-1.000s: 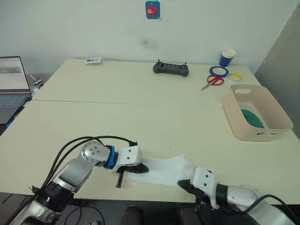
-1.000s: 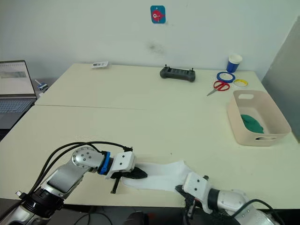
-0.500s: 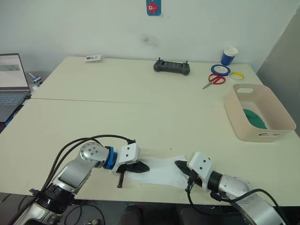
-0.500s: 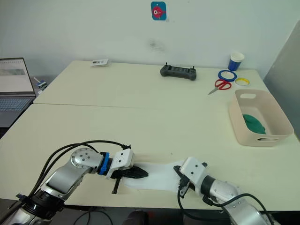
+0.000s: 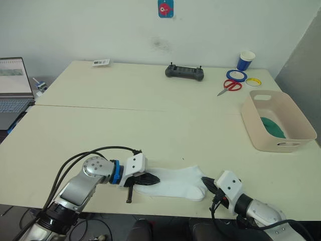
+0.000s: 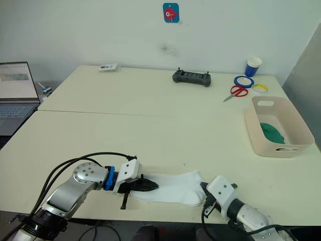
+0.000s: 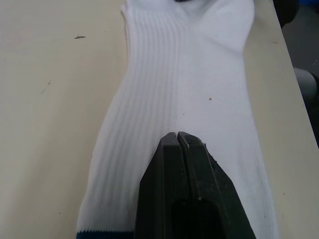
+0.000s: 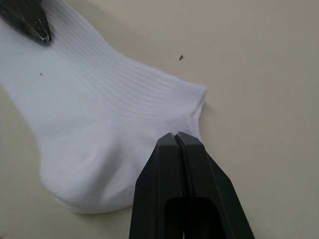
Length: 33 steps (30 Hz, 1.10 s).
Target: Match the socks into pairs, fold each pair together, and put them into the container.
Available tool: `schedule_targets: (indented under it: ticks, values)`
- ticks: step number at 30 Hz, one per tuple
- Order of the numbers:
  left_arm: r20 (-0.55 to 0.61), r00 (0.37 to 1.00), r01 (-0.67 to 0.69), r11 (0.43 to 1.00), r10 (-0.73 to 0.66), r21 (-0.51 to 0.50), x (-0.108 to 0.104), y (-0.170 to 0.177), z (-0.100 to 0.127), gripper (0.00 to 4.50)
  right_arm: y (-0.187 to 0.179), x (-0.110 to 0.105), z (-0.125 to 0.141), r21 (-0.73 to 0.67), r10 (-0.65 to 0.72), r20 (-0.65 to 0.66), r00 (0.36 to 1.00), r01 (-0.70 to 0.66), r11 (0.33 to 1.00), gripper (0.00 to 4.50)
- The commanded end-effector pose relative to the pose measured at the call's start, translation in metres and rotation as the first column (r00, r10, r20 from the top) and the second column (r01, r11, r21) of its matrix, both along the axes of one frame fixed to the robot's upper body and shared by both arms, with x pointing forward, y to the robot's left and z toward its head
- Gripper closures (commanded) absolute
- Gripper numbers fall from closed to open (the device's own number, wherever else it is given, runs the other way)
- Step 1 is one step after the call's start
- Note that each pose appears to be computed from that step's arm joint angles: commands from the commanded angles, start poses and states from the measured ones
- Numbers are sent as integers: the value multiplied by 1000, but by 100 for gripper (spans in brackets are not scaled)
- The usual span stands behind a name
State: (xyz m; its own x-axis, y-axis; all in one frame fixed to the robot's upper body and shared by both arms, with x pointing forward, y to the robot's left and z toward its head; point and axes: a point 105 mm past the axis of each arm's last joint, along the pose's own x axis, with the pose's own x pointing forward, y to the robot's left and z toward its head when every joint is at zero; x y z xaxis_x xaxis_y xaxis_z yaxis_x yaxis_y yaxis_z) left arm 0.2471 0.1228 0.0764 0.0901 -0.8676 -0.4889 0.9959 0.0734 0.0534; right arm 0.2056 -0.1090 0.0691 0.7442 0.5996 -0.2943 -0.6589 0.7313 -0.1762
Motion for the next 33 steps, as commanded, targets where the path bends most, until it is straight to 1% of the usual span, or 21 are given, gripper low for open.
schedule_targets:
  ticks: [1, 2, 3, 5, 7, 9, 10, 11, 13, 16, 21, 23, 24, 28, 33]
  values:
    - [35, 998, 46, 999, -45, -23, -4, -6, 14, 450, 2, -1, 24, 88, -31, 75, 997, 25, 996, 445]
    - [32, 998, 49, 999, -48, -21, -5, -7, 12, 450, 2, -1, 25, 103, -38, 68, 997, 31, 994, 445]
    - [27, 999, 43, 999, -43, -16, -6, -8, 6, 450, 0, 0, 24, 123, -61, 57, 996, 54, 991, 429]
    - [-6, 1000, -15, 1000, 15, -3, -1, -9, -11, 450, -3, 2, 24, 164, -97, 33, 995, 91, 982, 389]
    - [-1, 1000, -19, 999, 20, 38, 1, -6, -25, 450, -6, 3, 24, 178, -123, 18, 992, 118, 977, 325]
    - [-9, 1000, -7, 998, 7, 62, -2, -3, -32, 450, -11, 4, 19, 170, -154, -4, 988, 152, 974, 256]
    - [-15, 1000, -3, 998, 4, 64, -4, -2, -34, 450, -13, 4, 17, 165, -164, -13, 986, 164, 973, 229]
    - [-21, 1000, 9, 998, -8, 69, -7, -2, -36, 450, -14, 4, 13, 158, -169, -33, 985, 172, 972, 189]
    - [-26, 999, 35, 996, -33, 81, -14, 0, -38, 450, -14, 3, 6, 147, -175, -62, 983, 183, 972, 122]
    - [-27, 999, 41, 996, -39, 84, -16, 0, -40, 450, -6, 2, -2, 139, -142, -102, 985, 156, 978, 21]
    - [-14, 999, 35, 997, -34, 74, -14, -2, -38, 450, -1, 4, -23, 82, -151, -163, 975, 166, 983, 21]
    - [-8, 999, 36, 997, -36, 73, -13, -2, -37, 450, 0, 2, -27, 74, -151, -179, 972, 166, 983, 60]
    - [-4, 999, 39, 997, -39, 74, -13, -2, -36, 450, 1, 0, -28, 77, -141, -190, 972, 158, 984, 84]
    - [10, 999, 38, 998, -39, 53, -11, -5, -29, 450, 4, -8, -27, 81, -113, -198, 974, 131, 988, 221]
    - [30, 999, 17, 1000, -17, -4, -2, -15, -12, 450, 1, -7, -16, 106, -112, -169, 979, 131, 986, 402]
